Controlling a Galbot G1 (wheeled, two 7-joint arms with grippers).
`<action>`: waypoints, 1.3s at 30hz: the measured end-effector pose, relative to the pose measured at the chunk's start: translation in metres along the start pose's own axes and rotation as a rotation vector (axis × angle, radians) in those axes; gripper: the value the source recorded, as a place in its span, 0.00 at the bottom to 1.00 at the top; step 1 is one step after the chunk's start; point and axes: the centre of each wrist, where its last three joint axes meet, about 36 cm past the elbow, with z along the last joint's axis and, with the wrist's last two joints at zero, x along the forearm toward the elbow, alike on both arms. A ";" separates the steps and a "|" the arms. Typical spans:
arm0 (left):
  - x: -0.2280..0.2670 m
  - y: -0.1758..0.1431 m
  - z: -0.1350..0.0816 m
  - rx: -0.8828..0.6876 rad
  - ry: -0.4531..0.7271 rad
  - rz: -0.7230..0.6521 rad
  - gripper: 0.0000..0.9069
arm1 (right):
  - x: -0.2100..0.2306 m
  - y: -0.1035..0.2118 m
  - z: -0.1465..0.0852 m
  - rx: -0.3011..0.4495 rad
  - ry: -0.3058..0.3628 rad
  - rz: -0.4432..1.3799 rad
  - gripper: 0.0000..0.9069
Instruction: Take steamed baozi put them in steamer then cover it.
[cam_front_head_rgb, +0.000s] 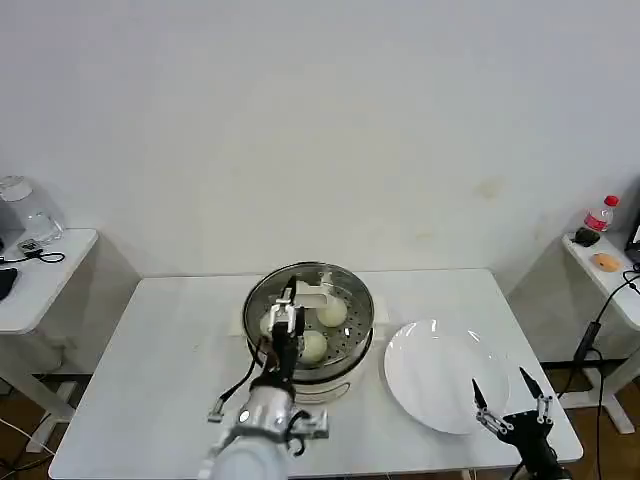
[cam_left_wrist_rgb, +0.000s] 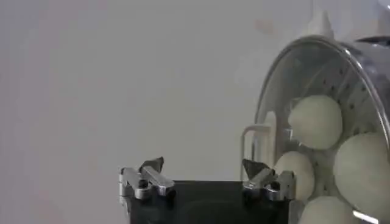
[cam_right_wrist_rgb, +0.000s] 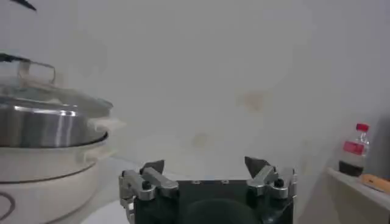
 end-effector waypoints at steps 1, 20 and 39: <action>0.006 0.001 0.005 0.020 -0.007 -0.008 1.00 | 0.001 -0.001 0.001 -0.001 0.003 -0.001 1.00; 0.104 -0.024 0.128 0.871 0.187 -0.133 1.00 | 0.006 0.005 -0.014 -0.023 0.110 -0.072 1.00; 0.157 -0.046 0.138 1.279 0.408 -0.150 1.00 | 0.002 0.029 -0.048 -0.111 0.203 -0.123 1.00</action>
